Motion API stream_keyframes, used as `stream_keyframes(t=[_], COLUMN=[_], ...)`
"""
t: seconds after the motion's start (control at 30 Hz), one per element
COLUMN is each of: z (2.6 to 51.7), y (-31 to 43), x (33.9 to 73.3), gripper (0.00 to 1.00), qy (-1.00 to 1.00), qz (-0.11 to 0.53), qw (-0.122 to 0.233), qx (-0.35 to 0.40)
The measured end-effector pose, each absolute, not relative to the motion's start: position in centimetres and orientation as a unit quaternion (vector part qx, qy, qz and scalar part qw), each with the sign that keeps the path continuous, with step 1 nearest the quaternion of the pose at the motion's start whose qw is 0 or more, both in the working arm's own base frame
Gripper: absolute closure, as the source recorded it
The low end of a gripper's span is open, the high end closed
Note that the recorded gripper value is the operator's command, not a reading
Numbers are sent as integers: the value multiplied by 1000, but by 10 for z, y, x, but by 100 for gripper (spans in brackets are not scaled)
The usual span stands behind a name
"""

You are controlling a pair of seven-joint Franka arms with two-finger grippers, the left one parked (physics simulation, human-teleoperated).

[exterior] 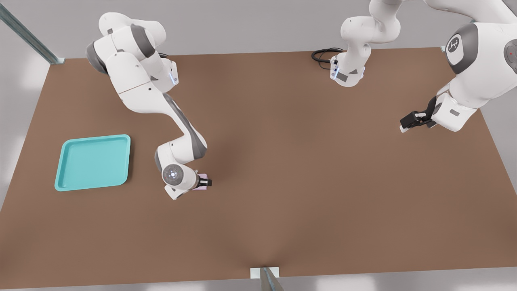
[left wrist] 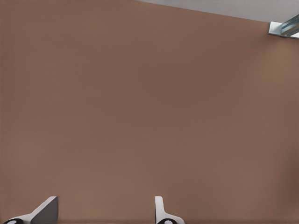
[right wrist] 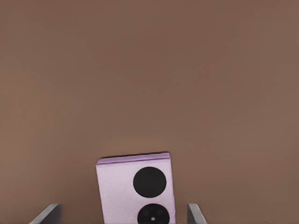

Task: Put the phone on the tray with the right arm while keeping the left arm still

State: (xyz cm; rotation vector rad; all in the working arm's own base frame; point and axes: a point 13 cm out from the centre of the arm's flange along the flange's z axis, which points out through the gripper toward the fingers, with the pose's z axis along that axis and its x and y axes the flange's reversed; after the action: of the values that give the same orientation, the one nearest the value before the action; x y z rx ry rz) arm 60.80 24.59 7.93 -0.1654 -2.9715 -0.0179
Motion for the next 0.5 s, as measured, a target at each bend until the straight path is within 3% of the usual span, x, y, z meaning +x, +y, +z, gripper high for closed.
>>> stream_keyframes(t=[0.5], z=[49], y=[245], x=[601], gripper=[0], qy=[-995], qz=[-12], qw=[82], qx=[-63])
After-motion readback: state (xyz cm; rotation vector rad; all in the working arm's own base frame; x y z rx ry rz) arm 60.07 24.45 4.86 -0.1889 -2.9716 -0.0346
